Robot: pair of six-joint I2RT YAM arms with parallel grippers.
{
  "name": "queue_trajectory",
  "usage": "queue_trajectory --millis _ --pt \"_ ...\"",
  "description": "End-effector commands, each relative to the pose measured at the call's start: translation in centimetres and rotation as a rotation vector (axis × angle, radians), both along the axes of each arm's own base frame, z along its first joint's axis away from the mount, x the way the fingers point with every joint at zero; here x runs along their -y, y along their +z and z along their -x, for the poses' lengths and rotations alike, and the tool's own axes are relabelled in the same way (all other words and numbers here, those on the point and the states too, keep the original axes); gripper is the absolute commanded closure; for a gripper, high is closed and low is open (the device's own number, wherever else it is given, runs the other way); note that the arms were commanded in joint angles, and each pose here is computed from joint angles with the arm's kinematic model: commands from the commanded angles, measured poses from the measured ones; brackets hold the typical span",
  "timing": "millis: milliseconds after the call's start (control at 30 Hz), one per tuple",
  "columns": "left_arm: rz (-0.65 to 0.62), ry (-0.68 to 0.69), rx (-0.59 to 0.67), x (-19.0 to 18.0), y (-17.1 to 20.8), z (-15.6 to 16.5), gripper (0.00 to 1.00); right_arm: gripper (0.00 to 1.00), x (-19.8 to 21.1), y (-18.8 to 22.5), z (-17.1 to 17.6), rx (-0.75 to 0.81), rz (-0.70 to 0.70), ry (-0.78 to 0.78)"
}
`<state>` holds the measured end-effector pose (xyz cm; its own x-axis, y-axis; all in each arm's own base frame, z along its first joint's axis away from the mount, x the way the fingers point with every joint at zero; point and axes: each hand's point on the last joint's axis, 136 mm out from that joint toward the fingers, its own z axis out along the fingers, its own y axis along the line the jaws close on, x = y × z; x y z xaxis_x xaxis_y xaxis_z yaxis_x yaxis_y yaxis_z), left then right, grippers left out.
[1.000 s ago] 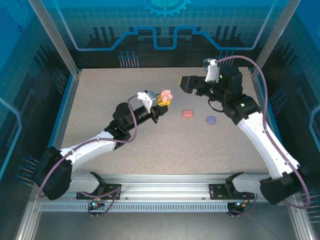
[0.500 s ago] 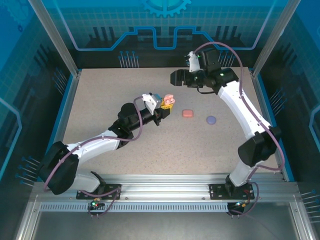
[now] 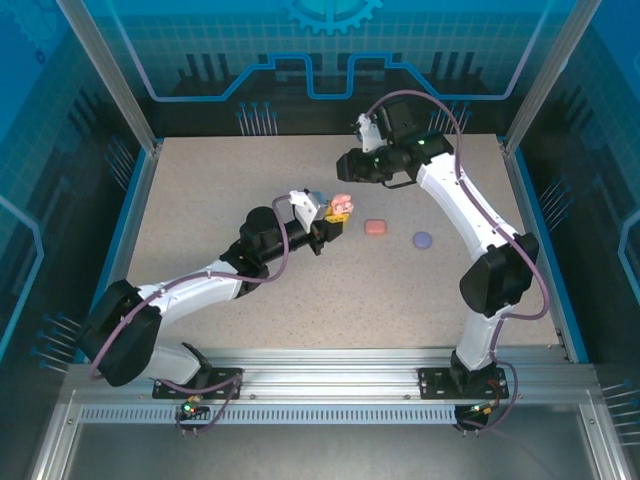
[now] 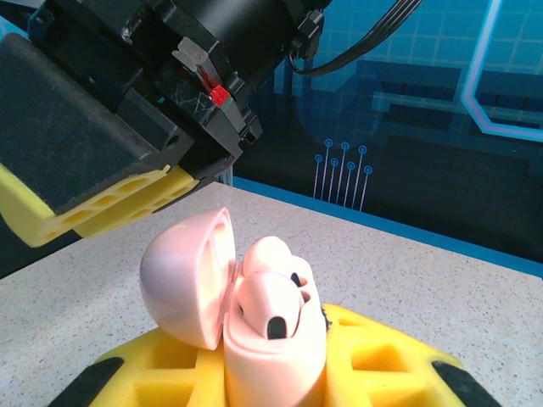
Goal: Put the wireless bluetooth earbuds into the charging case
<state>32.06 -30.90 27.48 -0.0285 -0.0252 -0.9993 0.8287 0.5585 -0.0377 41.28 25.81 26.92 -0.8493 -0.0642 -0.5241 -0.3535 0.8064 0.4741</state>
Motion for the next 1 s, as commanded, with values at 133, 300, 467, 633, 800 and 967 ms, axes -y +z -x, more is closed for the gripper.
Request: queue_trajectory --millis 133,300,467,633,800,967 --pt "0.026 -0.016 0.014 0.6 1.2 0.0 1.00 0.65 -0.8 0.9 3.1 0.004 -0.006 0.071" --pt "0.022 -0.009 0.016 0.6 1.3 -0.3 1.00 0.68 -0.4 1.6 5.0 0.026 -0.016 0.078" --pt "0.016 -0.008 0.012 0.8 1.1 -0.5 1.00 0.69 -0.3 2.8 6.8 0.053 -0.032 0.091" --pt "0.016 0.000 0.013 0.7 1.1 -0.6 1.00 0.69 -0.6 3.0 8.1 0.054 -0.037 0.114" --pt "0.012 0.006 0.025 0.6 1.3 -0.7 1.00 0.71 -0.4 2.5 8.9 0.042 -0.035 0.111" --pt "0.009 -0.003 0.022 0.6 1.3 -0.5 1.00 0.70 0.2 3.9 8.1 0.088 -0.050 0.071"
